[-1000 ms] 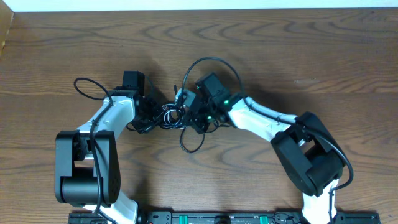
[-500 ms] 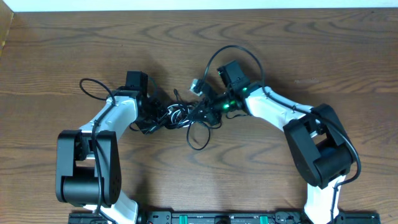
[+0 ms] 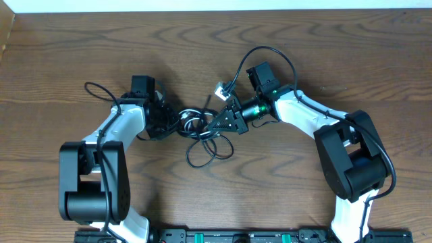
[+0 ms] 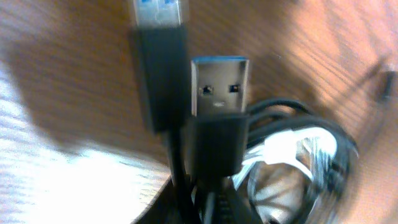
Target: Untangle cables
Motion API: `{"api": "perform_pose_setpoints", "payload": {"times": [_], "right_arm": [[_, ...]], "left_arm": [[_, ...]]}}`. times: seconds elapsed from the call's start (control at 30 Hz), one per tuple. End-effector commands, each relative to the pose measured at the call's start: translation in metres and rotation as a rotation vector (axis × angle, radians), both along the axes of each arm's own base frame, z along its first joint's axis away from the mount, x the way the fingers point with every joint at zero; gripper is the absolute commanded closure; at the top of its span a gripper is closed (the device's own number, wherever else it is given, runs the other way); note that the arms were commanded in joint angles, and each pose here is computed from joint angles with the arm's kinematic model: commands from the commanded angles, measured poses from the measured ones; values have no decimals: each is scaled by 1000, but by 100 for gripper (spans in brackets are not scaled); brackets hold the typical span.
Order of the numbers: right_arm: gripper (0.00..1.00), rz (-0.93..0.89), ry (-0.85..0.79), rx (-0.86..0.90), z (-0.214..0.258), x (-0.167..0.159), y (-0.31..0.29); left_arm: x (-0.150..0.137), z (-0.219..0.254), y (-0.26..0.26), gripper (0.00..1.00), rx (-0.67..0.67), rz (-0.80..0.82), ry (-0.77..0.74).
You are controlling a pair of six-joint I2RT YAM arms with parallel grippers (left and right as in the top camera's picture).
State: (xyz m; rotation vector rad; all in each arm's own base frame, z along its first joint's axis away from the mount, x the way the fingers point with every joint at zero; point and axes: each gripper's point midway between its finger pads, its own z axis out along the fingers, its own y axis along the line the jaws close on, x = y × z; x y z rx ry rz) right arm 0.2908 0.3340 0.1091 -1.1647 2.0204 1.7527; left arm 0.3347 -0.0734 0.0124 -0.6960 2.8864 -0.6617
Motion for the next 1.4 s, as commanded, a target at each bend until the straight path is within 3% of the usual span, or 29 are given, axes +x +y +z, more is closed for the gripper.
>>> {"api": "perform_pose_setpoints", "payload": {"times": [0.0,0.1,0.13,0.17,0.2,0.67,0.87,0.97,1.13,1.37], "right_arm": [[99,-45,-14,-56,-2,8,-2],[94,-68,-46,-100,-10,12,1],[89,-71,-56,-106,-11,13,3],[75,-79,-61,-117,-12,14,5],[69,-96,-57,-140,-15,16,6],[66,-174,-158,-501,-71,-1,21],[67,-191,-157,-526,-73,-1,21],[78,-196,-155,-539,-75,-1,20],[76,-225,-152,-580,-80,0,18],[81,-239,-173,-616,-84,0,18]], "left_arm": [[8,40,-14,66,-51,-147,-164],[10,61,-13,53,-48,-134,-216],[10,66,-13,50,-50,-127,-227],[11,71,-13,49,-51,-122,-240],[11,76,-13,49,-51,-120,-252],[-9,52,-29,49,-118,-156,-117],[-11,33,-45,49,-146,-126,-39],[-13,22,-56,51,-177,-122,3],[-14,9,-59,54,-181,-95,47],[-15,6,-59,56,-186,-62,74]]}}
